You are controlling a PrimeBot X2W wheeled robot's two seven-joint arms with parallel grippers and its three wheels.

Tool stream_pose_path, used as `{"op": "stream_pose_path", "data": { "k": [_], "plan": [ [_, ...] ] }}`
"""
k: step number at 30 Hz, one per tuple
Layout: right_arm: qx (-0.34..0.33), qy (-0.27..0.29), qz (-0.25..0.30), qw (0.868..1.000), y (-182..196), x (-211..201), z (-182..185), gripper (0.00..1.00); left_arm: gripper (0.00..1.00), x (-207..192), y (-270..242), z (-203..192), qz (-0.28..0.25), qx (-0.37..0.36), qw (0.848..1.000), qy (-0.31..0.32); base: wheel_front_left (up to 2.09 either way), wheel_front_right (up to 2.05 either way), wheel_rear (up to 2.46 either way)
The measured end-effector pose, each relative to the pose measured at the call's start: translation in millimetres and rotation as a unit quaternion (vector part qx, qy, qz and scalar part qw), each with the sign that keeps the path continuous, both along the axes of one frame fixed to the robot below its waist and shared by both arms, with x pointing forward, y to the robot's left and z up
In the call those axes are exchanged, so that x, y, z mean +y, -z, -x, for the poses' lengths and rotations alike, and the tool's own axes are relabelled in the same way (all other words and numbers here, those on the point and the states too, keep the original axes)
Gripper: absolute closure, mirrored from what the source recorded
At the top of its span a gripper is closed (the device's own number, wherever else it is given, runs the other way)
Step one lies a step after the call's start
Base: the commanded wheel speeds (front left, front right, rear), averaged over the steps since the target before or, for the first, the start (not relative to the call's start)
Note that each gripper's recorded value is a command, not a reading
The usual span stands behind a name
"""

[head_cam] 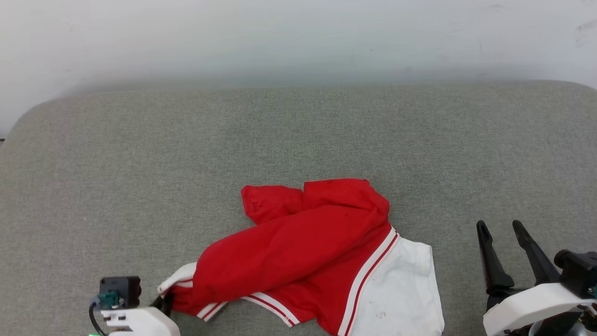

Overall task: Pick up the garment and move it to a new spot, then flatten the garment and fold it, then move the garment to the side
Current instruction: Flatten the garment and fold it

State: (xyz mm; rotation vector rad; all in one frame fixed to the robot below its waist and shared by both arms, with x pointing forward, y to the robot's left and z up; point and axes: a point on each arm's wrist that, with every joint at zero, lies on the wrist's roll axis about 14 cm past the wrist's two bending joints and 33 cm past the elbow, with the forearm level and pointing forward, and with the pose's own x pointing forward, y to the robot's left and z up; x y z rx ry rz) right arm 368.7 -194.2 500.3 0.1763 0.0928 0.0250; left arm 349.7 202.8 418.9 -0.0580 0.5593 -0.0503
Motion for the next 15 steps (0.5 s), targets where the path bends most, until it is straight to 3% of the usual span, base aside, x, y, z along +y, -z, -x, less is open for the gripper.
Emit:
{"op": "stream_pose_path", "data": {
  "k": [3,4,7,15],
  "plan": [
    [-0.002,-0.005,0.003,1.0,-2.1,2.9,0.3,0.0,1.0,-6.2,19.9,20.4,0.033,0.029,0.999,-0.019,0.0,0.0,0.0],
    [-0.002,-0.007,0.004,1.0,-2.9,4.0,0.6,0.0,0.93,-8.2,24.2,24.9,0.04,0.031,0.998,-0.022,0.0,0.0,0.0],
    [-0.004,-0.01,0.005,1.0,-6.2,5.7,2.7,0.0,0.0,-9.0,29.8,31.2,0.052,0.029,0.998,-0.031,0.0,0.0,0.0],
    [-0.018,-0.011,0.009,1.0,-17.8,6.3,13.1,0.0,0.0,-0.7,-7.3,17.1,0.038,-0.096,0.993,-0.057,0.0,0.0,0.0]
  ]
}}
